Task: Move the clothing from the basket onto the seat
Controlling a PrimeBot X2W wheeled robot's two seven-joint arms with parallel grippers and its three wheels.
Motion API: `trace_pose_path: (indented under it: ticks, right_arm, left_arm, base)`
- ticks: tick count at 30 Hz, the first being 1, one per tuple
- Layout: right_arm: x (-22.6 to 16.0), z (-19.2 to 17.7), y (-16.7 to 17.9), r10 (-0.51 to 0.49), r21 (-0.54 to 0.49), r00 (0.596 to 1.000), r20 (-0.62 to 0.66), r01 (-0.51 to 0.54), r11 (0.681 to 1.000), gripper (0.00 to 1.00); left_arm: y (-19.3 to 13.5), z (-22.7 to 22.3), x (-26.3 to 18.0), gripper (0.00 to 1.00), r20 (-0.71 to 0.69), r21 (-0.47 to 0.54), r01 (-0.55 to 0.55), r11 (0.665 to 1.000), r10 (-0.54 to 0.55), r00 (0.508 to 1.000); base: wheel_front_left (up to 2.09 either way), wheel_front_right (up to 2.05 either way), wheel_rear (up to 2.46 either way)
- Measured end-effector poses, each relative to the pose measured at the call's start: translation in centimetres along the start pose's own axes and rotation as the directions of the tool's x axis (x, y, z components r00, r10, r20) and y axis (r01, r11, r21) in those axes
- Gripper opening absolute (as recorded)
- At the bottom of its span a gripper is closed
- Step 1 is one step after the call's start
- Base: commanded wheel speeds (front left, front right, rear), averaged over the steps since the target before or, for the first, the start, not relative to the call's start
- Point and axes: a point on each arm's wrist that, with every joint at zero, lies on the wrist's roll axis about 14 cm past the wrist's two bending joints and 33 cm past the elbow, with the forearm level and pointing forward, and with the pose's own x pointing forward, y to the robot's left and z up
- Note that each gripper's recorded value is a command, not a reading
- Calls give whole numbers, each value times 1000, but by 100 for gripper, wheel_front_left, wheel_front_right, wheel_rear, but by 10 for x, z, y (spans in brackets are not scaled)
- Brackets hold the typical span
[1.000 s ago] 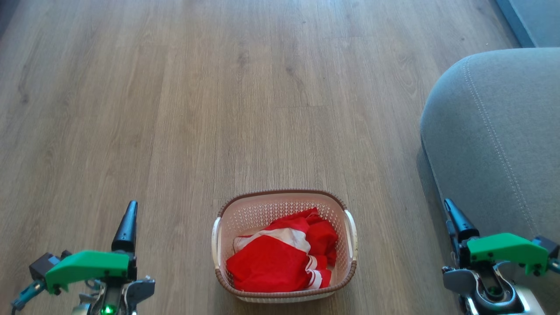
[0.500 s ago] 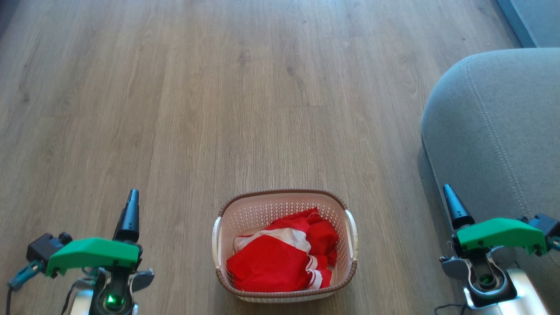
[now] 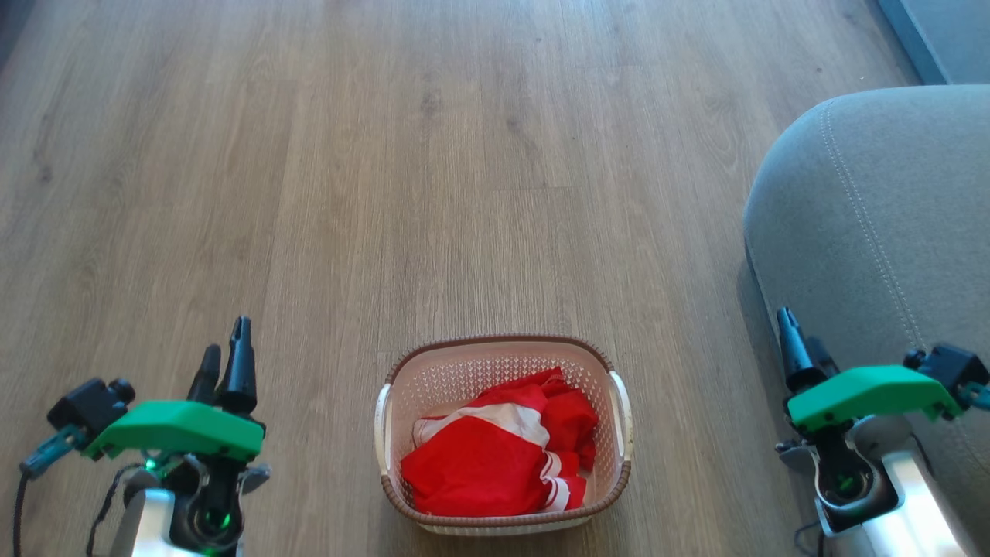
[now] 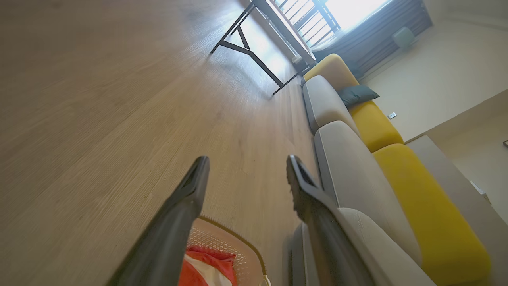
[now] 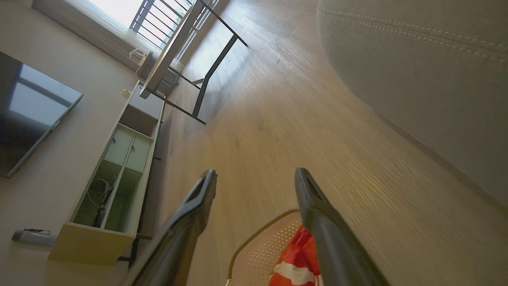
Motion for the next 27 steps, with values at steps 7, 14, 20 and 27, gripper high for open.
trace_pose_path:
  ticks: [7, 14, 20, 27]
  right_arm:
    - [6, 0, 9, 31, -114, 1000, -2, -31, 993, 100]
    - [13, 0, 18, 65, -255, 998, -19, -68, 965, 100]
    - [15, -4, 22, 85, -339, 996, -38, -93, 936, 100]
    - [20, -10, 31, 123, -474, 989, -79, -146, 868, 100]
  left_arm:
    - [-3, 2, 4, 100, 0, 133, 17, 991, -17, 1000]
    - [-13, 3, 10, 100, 1, 267, 50, 963, -52, 999]
    - [-16, 3, 12, 100, 2, 340, 62, 939, -66, 998]
    - [-17, 2, 15, 100, -8, 441, 72, 894, -76, 997]
  base:
    - [0, 0, 0]
    - [0, 0, 0]
    - [0, 0, 0]
    - [0, 0, 0]
